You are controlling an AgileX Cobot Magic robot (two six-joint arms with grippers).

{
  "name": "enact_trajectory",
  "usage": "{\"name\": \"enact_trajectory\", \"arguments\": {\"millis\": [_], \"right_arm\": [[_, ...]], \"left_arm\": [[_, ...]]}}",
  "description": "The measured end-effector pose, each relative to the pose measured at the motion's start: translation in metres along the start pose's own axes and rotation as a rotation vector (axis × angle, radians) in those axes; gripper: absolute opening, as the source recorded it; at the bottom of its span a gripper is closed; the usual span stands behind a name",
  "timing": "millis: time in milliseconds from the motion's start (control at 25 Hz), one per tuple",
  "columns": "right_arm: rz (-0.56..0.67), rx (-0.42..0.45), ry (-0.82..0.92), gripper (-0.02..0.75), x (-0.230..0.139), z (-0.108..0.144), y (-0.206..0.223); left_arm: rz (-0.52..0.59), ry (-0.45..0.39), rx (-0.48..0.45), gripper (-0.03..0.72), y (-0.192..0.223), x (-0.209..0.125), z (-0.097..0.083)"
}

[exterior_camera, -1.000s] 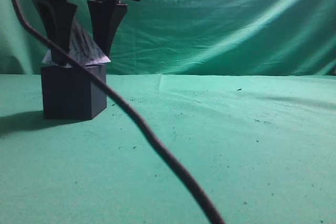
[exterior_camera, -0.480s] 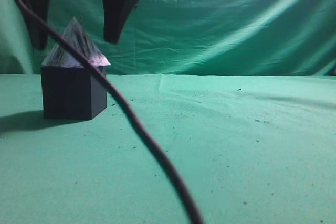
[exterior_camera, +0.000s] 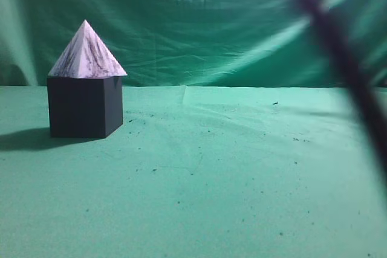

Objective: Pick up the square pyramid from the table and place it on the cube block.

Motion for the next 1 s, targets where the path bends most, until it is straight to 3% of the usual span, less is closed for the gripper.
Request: {"name": "enact_trajectory", "arguments": {"millis": [80, 320, 400, 520, 760, 1000], "right_arm": [[-0.077, 0.004, 0.017, 0.000, 0.003, 0.000, -0.040], [-0.161, 0.003, 0.025, 0.000, -0.035, 0.003, -0.122], [-0.121, 0.013, 0.025, 0.000, -0.063, 0.007, -0.125], [-0.156, 0.021, 0.030, 0.000, -0.097, 0.013, -0.129], [-0.376, 0.018, 0.034, 0.000, -0.157, 0.024, -0.145], [-0.510, 0.023, 0.049, 0.000, -0.212, 0.033, -0.164]], "left_arm": [[0.000, 0.000, 0.000, 0.000, 0.000, 0.000, 0.000], [0.000, 0.000, 0.000, 0.000, 0.000, 0.000, 0.000], [0.000, 0.000, 0.000, 0.000, 0.000, 0.000, 0.000], [0.000, 0.000, 0.000, 0.000, 0.000, 0.000, 0.000], [0.000, 0.000, 0.000, 0.000, 0.000, 0.000, 0.000], [0.000, 0.000, 0.000, 0.000, 0.000, 0.000, 0.000]]}}
Point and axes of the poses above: a point on each arm's last joint axis where the gripper is mounted, y pointing out along that axis toward the gripper, z along the wrist's bending axis when the last joint is at zero, x = y × z, the point moved 7 cm from there along y, pointing out along that axis toward the gripper, and after that the axes turned 7 degrees about -y, right-handed, at the moved point
